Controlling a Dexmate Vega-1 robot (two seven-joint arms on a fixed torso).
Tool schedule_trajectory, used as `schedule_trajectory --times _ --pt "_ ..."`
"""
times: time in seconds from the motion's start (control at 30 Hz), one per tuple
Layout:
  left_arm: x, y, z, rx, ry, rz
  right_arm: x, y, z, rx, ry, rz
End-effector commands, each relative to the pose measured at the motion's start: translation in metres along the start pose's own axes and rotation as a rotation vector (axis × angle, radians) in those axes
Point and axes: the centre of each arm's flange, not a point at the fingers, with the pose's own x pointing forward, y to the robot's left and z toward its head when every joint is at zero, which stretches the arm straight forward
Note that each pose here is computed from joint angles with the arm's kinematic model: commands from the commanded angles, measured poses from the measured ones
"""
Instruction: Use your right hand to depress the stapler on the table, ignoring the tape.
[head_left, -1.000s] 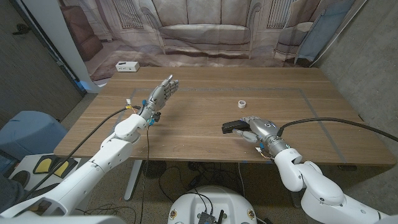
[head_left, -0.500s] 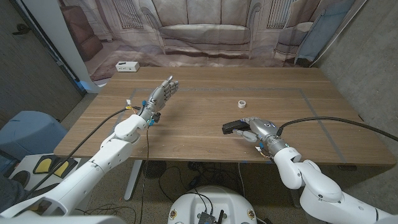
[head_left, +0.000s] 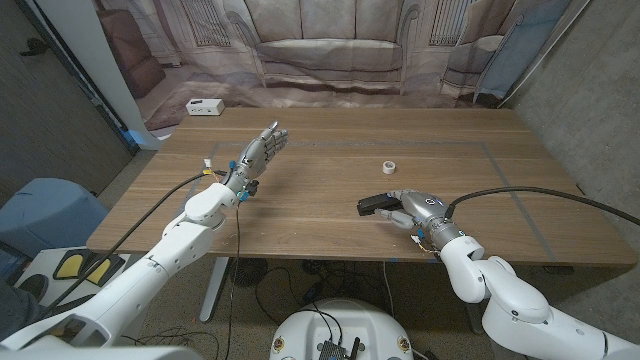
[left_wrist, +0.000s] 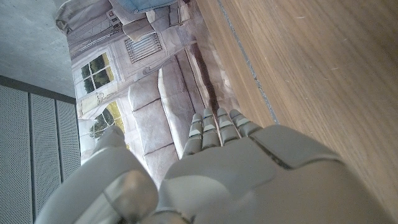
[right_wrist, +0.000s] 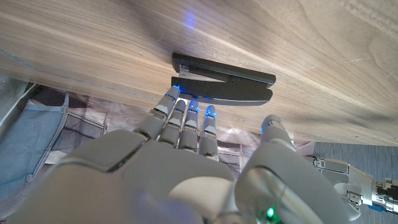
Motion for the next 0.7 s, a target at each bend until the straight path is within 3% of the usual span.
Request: schedule_trajectory --times 0.03,0.7 --pt "-0.0037 -0.0007 -0.0023 -0.007 -0.001 0.011 0.0007 0.0020 0.0001 0.001 -0.006 0.026" --pt "-0.0092 0.0004 -0.0055 -0.016 0.003 0.020 0.0045 0.0022 0.0052 -0.024 -0.023 0.058"
